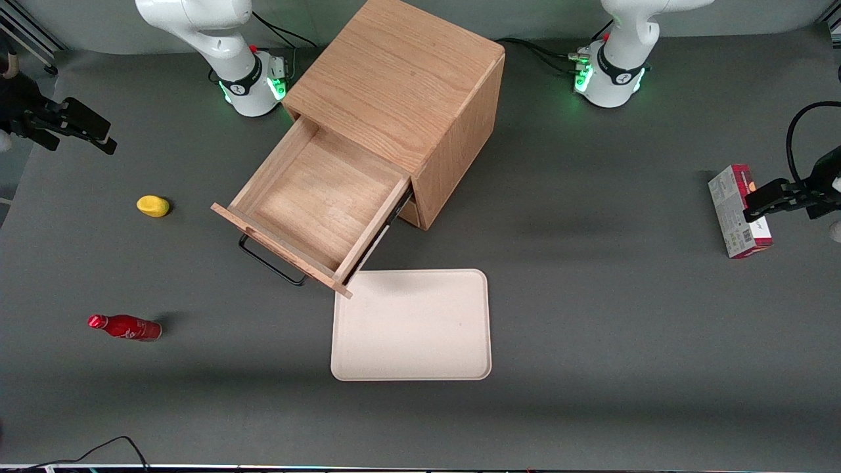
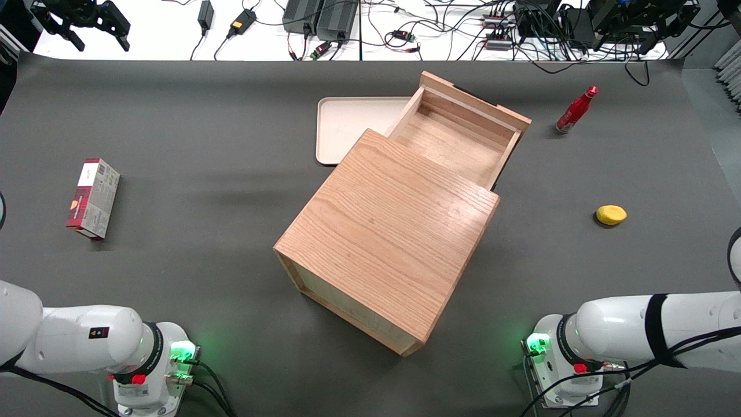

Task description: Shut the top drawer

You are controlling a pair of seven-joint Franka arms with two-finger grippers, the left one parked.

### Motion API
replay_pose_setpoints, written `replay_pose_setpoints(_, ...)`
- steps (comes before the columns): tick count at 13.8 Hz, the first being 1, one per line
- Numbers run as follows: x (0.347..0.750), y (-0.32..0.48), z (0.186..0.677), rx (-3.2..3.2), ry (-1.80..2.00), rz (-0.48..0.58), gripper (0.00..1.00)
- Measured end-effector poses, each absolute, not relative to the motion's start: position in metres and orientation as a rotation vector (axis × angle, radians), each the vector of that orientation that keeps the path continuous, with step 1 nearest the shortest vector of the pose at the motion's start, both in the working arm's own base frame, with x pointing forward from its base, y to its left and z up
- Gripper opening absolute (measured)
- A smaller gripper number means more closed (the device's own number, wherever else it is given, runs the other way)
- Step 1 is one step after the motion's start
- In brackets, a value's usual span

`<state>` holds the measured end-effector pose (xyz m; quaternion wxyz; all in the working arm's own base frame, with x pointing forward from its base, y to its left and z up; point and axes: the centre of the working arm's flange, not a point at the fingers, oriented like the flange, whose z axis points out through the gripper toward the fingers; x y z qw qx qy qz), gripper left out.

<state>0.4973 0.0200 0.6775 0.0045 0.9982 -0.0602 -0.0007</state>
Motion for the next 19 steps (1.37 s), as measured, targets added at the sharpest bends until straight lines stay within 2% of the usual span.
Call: replay_pose_setpoints(19,0.501,0.013,0.692,3.128,-0.211,0.048,1.0)
